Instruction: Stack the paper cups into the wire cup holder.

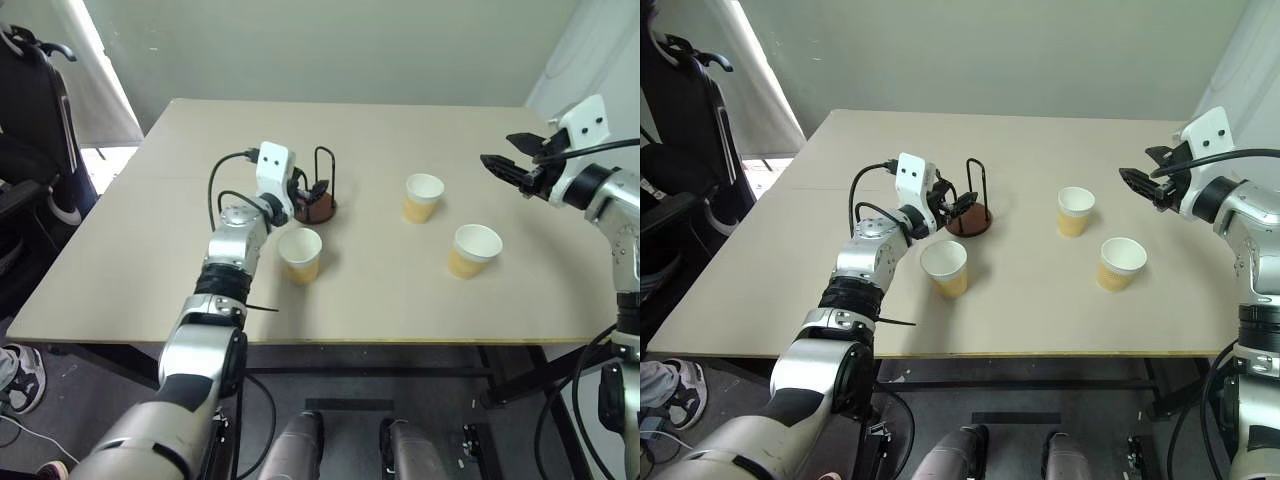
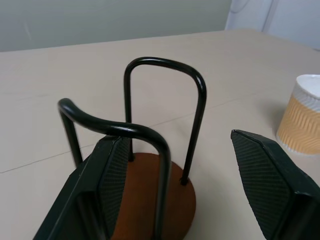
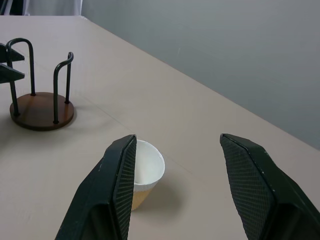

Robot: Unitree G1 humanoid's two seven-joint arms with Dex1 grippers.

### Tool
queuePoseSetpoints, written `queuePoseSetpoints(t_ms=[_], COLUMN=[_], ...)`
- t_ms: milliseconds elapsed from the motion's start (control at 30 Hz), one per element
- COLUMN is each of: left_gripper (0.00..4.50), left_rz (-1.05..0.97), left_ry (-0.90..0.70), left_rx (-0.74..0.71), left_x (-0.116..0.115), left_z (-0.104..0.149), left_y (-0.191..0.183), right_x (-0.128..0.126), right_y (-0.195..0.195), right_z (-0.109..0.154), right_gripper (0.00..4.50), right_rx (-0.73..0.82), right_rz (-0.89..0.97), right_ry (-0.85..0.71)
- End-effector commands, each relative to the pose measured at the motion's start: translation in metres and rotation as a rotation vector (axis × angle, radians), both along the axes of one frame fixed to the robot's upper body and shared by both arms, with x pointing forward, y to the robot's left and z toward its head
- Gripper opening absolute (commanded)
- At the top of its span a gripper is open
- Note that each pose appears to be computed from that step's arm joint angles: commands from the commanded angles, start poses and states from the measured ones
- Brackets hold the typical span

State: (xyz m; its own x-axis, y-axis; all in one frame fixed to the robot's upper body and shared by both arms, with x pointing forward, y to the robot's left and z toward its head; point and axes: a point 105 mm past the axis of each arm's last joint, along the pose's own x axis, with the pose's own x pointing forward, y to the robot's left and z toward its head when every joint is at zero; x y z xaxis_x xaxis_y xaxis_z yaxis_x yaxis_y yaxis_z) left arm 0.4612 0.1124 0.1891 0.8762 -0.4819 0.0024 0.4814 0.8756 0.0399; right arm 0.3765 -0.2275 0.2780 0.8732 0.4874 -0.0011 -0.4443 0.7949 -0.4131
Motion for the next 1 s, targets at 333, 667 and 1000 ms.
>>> queuePoseSetpoints(t_ms=[333,667,1000], left_gripper=[2.09,0.03,0.03], left_rz=[-0.027,-0.079,-0.346], left_ry=[-0.075,-0.069,-0.063], left_rx=[0.005,0.001,0.037], left_x=[0.005,0.001,-0.025], left_z=[0.023,0.021,0.023], left_y=[-0.013,-0.017,-0.037], right_x=[-0.013,-0.013,-0.014], right_y=[-0.006,-0.007,-0.009], right_z=[0.017,0.018,0.02], right_gripper=[2.65,2.65,2.65], right_rx=[0.021,0.033,0.034], right_rz=[-0.022,-0.027,-0.033], right_ry=[-0.069,-0.072,-0.078])
